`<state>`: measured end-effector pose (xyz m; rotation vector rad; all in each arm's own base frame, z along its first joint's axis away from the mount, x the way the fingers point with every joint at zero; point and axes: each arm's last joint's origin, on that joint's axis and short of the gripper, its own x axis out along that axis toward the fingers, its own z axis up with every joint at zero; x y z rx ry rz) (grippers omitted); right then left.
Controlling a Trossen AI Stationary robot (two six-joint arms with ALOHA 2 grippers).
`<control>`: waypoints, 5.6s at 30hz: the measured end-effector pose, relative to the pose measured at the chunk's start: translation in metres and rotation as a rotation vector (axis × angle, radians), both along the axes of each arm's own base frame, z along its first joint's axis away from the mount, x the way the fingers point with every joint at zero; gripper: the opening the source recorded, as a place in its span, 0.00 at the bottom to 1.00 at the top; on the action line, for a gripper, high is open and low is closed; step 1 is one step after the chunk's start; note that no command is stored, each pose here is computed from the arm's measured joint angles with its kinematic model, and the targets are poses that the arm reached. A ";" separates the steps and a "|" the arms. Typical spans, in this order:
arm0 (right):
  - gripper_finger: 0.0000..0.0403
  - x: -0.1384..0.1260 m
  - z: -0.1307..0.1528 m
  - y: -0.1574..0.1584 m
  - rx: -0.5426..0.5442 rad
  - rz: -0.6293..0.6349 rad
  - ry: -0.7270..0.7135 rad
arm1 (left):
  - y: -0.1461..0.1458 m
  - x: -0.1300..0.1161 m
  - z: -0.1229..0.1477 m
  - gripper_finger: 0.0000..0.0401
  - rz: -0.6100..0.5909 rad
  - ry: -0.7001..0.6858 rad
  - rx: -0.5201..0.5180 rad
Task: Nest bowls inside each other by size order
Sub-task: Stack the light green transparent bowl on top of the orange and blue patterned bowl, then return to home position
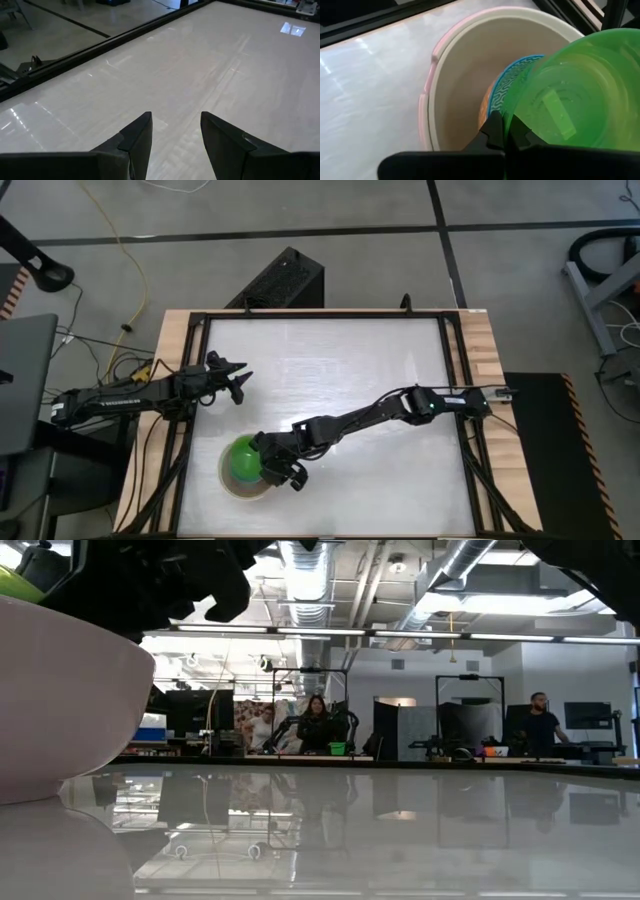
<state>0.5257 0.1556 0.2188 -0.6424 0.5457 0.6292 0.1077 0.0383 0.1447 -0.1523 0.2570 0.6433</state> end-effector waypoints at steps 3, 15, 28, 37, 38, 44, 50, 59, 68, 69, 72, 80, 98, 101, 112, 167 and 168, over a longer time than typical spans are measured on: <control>0.00 0.000 0.000 0.000 -0.002 -0.001 0.003 | 0.000 0.000 0.000 0.39 0.001 0.000 0.000; 0.06 0.000 0.000 0.000 0.027 -0.028 0.013 | 0.000 0.000 0.000 0.39 0.001 0.000 -0.001; 0.20 -0.001 0.003 0.000 0.022 -0.077 0.015 | 0.000 0.000 0.000 0.39 0.000 0.000 -0.001; 0.31 -0.002 0.024 0.000 0.017 -0.090 -0.009 | 0.000 0.000 0.000 0.39 0.000 0.000 -0.001; 0.33 -0.002 0.026 0.000 0.014 -0.095 -0.012 | 0.000 0.000 0.000 0.39 0.000 0.000 -0.001; 0.40 -0.006 0.034 -0.002 -0.011 -0.098 0.022 | 0.000 0.000 0.000 0.39 0.000 0.000 -0.001; 0.42 -0.014 0.050 -0.005 -0.042 -0.117 0.020 | 0.000 0.000 0.000 0.39 0.000 0.000 -0.001; 0.39 -0.048 0.099 -0.018 -0.028 -0.187 0.092 | 0.000 0.000 0.000 0.39 -0.003 -0.001 -0.002; 0.30 -0.093 0.134 -0.053 0.061 -0.315 0.358 | 0.000 0.000 0.000 0.39 -0.006 -0.002 -0.004; 0.28 -0.098 0.137 -0.058 0.073 -0.321 0.391 | 0.000 0.000 0.000 0.39 -0.005 -0.005 -0.009; 0.24 -0.111 0.142 -0.069 0.086 -0.346 0.482 | 0.000 0.000 0.000 0.39 -0.003 -0.010 -0.015; 0.04 -0.149 0.145 -0.092 0.066 -0.414 0.641 | 0.000 0.000 0.000 0.39 -0.002 -0.010 -0.015; 0.03 -0.340 0.059 -0.161 0.534 -0.733 -0.100 | 0.000 0.000 0.000 0.39 0.006 0.000 0.001; 0.04 -0.359 0.023 -0.164 0.610 -0.730 -0.234 | 0.000 0.000 0.000 0.39 0.007 0.000 0.001; 0.03 -0.394 -0.056 -0.162 0.813 -0.745 -0.399 | 0.000 0.000 0.000 0.39 0.007 0.000 0.002; 0.08 -0.418 -0.068 -0.168 0.633 -0.810 -0.366 | 0.000 0.000 0.000 0.39 0.006 0.000 0.001; 0.08 -0.418 -0.068 -0.168 0.633 -0.810 -0.366 | 0.000 0.000 0.000 0.39 0.006 0.000 0.001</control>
